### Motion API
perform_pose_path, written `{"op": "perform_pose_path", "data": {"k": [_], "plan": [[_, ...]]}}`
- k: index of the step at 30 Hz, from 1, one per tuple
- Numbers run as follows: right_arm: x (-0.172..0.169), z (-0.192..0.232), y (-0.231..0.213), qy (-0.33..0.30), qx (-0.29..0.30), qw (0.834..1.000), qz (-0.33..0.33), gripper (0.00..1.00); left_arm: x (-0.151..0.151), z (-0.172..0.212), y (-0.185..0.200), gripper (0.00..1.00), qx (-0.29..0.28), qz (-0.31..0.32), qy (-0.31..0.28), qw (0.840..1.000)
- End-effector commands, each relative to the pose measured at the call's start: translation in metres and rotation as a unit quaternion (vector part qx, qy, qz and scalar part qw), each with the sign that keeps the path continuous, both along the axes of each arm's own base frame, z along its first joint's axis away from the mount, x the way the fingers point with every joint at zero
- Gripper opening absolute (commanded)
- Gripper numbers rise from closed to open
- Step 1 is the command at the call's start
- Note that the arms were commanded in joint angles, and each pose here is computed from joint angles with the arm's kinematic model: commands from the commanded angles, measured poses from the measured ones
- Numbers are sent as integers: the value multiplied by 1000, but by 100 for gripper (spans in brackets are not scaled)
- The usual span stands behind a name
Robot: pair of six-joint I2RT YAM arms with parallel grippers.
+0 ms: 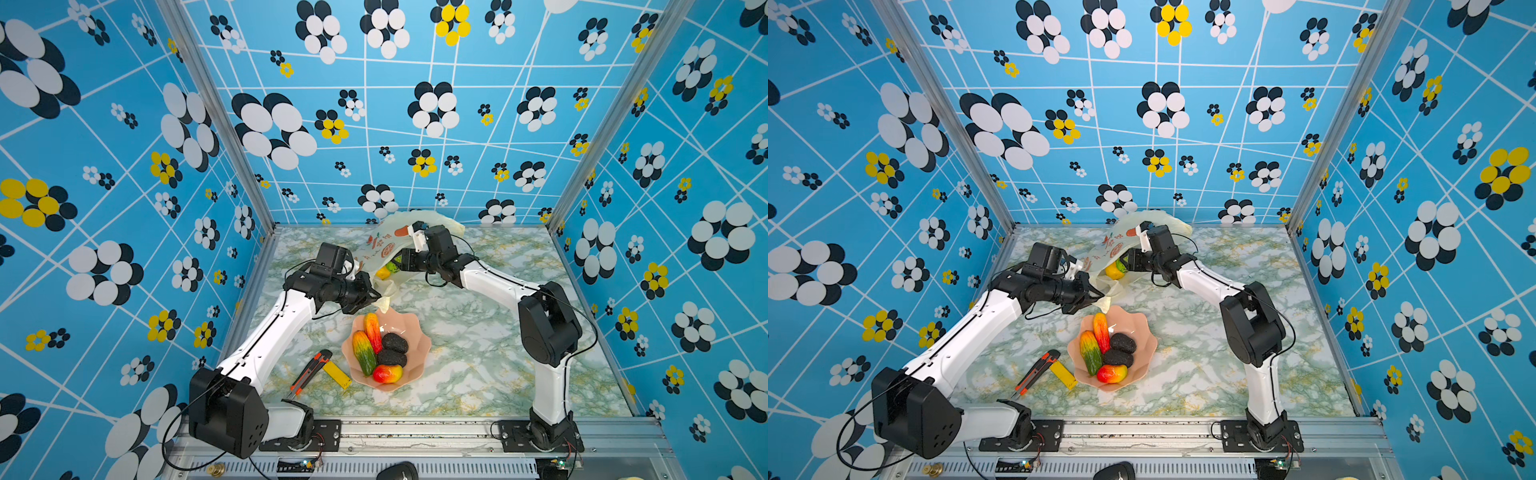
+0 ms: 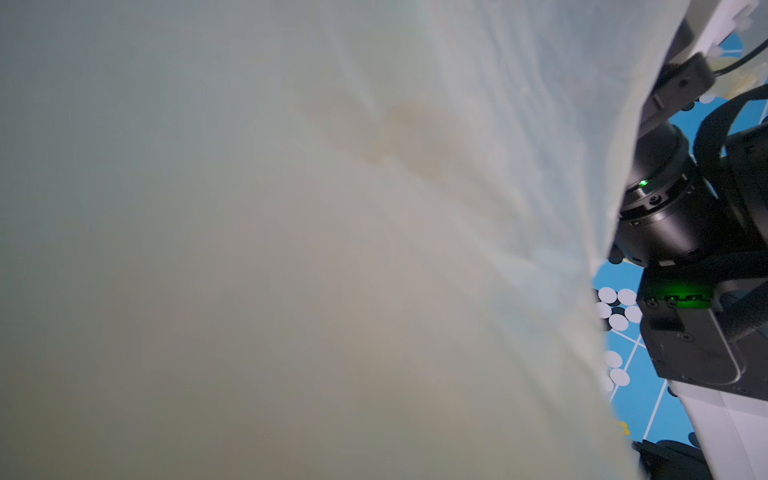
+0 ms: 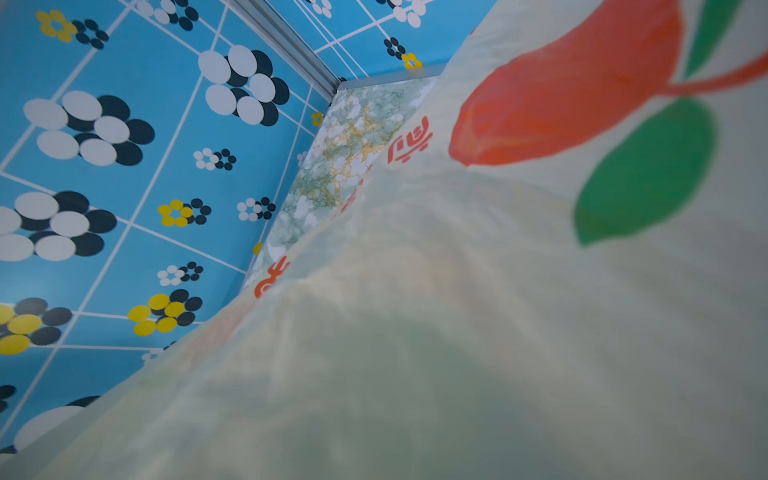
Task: Place the fruits into the plastic bag
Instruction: 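Lower the green fruit into the bag and open the right gripper, then withdraw the right gripper from the bag and lower it over the bowl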
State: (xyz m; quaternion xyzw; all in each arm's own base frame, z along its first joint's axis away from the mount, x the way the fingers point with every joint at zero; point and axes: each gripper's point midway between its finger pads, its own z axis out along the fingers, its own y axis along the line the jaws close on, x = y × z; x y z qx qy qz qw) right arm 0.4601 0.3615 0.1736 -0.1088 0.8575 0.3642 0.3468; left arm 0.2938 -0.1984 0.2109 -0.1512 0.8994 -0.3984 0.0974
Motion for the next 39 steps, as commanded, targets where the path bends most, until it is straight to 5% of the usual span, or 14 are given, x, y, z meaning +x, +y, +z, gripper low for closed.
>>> {"op": "perform_pose_path", "data": {"k": [1,25,32,39], "plan": [[4,23,11,-4,22,1000,8,63,-3,8,2,0,-1,-3,-8,1000],[-26,61,-2,-34,35,998,30,63,-7,8,7,0,-1,4,-13,1000],[-71,77,-29,-73,-3,995,69,62,-10,0,10,0,0,10,-9,1000],[-161,51,-52,-95,-69,967,227,62,-8,-3,11,0,0,13,-8,1000]]}}
